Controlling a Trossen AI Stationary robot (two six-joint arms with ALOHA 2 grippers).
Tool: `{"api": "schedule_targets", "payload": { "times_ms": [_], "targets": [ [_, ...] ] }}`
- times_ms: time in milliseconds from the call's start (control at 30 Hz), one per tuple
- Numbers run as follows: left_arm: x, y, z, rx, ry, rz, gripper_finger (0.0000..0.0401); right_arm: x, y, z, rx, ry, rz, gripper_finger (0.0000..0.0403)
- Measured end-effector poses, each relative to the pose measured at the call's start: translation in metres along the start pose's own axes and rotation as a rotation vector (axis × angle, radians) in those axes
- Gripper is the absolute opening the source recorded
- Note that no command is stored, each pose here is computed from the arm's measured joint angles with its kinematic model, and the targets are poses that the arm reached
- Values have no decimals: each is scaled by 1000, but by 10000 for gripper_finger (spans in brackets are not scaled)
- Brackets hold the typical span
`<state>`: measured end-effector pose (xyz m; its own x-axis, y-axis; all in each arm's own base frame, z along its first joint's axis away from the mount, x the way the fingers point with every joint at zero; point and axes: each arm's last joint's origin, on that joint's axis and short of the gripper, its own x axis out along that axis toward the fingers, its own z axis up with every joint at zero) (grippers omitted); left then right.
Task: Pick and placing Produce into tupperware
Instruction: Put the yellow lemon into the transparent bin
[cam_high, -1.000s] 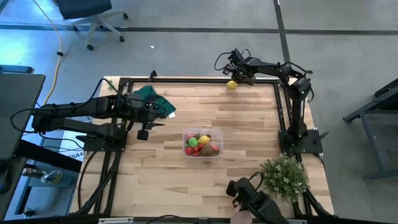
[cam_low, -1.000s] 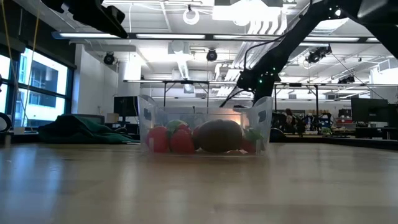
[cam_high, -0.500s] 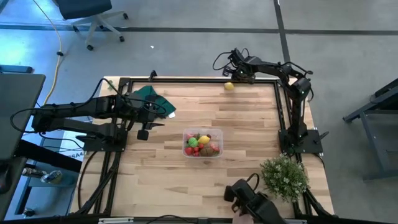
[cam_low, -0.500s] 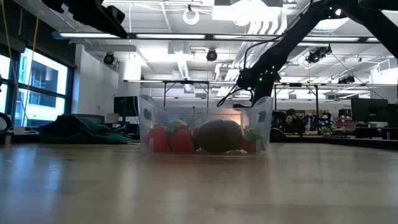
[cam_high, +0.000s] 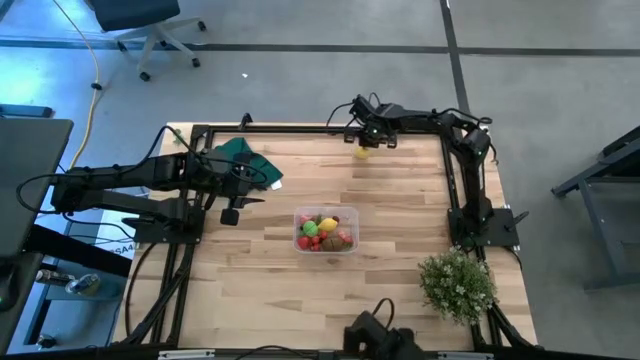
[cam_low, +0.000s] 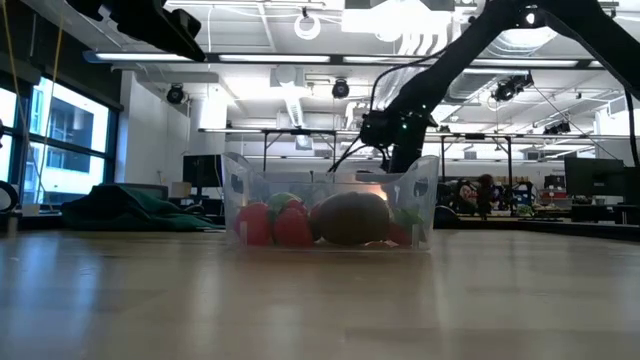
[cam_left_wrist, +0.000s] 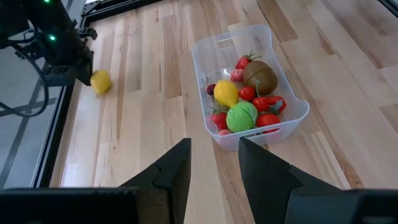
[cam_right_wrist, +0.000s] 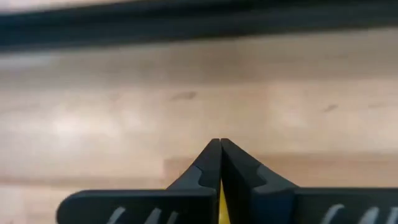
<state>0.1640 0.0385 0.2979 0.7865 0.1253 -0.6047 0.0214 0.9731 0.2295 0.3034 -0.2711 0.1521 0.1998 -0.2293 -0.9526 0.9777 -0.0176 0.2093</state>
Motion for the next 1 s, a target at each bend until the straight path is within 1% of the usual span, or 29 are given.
{"api": "schedule_targets", "payload": {
  "times_ms": [200, 333, 533, 767, 833, 1000],
  "targets": [
    [0, 0, 0, 0, 0, 0, 122, -1, 17, -22, -43, 33, 30, 0],
    [0, 0, 0, 0, 0, 0, 122, -2, 22, -29, -52, 41, 36, 0],
    [0, 0, 0, 0, 0, 0, 122, -2, 20, -25, -45, 0, 12, 0],
    [0, 0, 0, 0, 0, 0, 122, -1, 11, -15, -29, -3, -9, 0],
    [0, 0, 0, 0, 0, 0, 122, -1, 8, -16, -31, 15, -38, 0],
    [0, 0, 0, 0, 0, 0, 122, -2, -8, -17, -68, 24, -206, 0]
  ]
}}
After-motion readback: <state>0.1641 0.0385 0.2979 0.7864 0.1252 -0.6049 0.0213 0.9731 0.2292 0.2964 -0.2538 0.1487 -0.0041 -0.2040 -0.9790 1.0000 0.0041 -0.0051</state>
